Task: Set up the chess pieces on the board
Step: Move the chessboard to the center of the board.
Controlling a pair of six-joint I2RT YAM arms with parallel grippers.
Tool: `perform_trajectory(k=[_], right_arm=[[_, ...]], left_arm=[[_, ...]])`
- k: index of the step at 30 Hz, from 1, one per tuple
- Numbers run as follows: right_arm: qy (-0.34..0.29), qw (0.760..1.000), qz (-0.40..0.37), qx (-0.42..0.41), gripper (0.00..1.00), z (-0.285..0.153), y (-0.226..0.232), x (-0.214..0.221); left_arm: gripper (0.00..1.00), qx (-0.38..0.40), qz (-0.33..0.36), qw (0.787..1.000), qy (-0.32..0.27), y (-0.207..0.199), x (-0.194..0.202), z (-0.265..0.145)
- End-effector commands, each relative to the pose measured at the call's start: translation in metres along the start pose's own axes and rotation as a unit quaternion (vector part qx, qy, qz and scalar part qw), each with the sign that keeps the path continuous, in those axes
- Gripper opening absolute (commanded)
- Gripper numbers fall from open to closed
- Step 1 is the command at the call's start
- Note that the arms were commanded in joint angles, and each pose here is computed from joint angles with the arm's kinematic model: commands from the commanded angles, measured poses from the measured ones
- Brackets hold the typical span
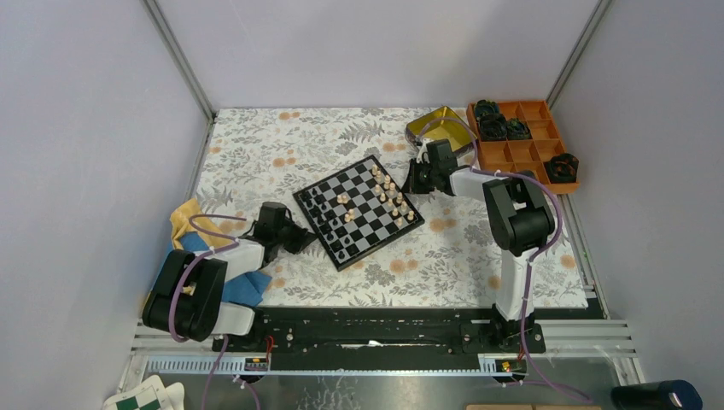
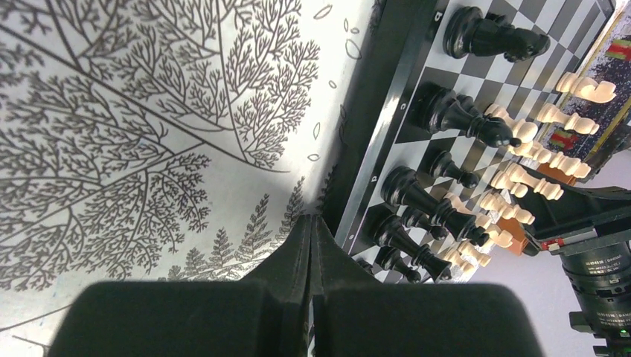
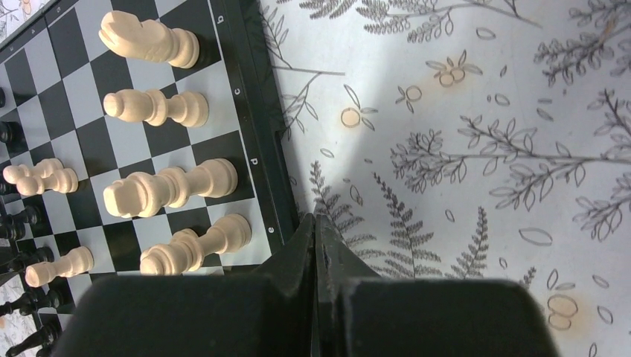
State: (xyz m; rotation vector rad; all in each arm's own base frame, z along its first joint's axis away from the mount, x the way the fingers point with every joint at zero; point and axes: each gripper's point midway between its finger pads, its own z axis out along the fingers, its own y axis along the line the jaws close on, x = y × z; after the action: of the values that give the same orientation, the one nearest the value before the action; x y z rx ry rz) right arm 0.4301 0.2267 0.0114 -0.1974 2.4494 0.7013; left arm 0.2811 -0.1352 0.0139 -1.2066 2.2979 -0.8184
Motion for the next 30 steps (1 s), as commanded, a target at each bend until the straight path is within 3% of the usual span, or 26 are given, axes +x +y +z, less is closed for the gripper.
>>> perform_trajectory(k=[1, 14, 20, 30], right_arm=[[0.095, 0.995, 0.026, -0.034, 0.00, -0.012, 0.029, 0.064], [0.087, 0.996, 0.028, -0.022, 0.00, -0.022, 0.024, 0.074], [0.074, 0.997, 0.021, -0.016, 0.20, -0.020, 0.025, 0.059], [0.069, 0.997, 0.016, -0.004, 0.28, -0.022, 0.028, 0.039]], left_arm=[[0.02, -0.024, 0.005, 0.999, 0.037, 0.018, 0.025, -0.003], [0.03, -0.036, 0.019, 0.998, 0.042, 0.029, 0.034, -0.009], [0.07, -0.044, 0.027, 0.998, 0.033, 0.025, 0.029, -0.010], [0.16, -0.080, 0.037, 0.996, 0.016, 0.031, 0.021, -0.018]])
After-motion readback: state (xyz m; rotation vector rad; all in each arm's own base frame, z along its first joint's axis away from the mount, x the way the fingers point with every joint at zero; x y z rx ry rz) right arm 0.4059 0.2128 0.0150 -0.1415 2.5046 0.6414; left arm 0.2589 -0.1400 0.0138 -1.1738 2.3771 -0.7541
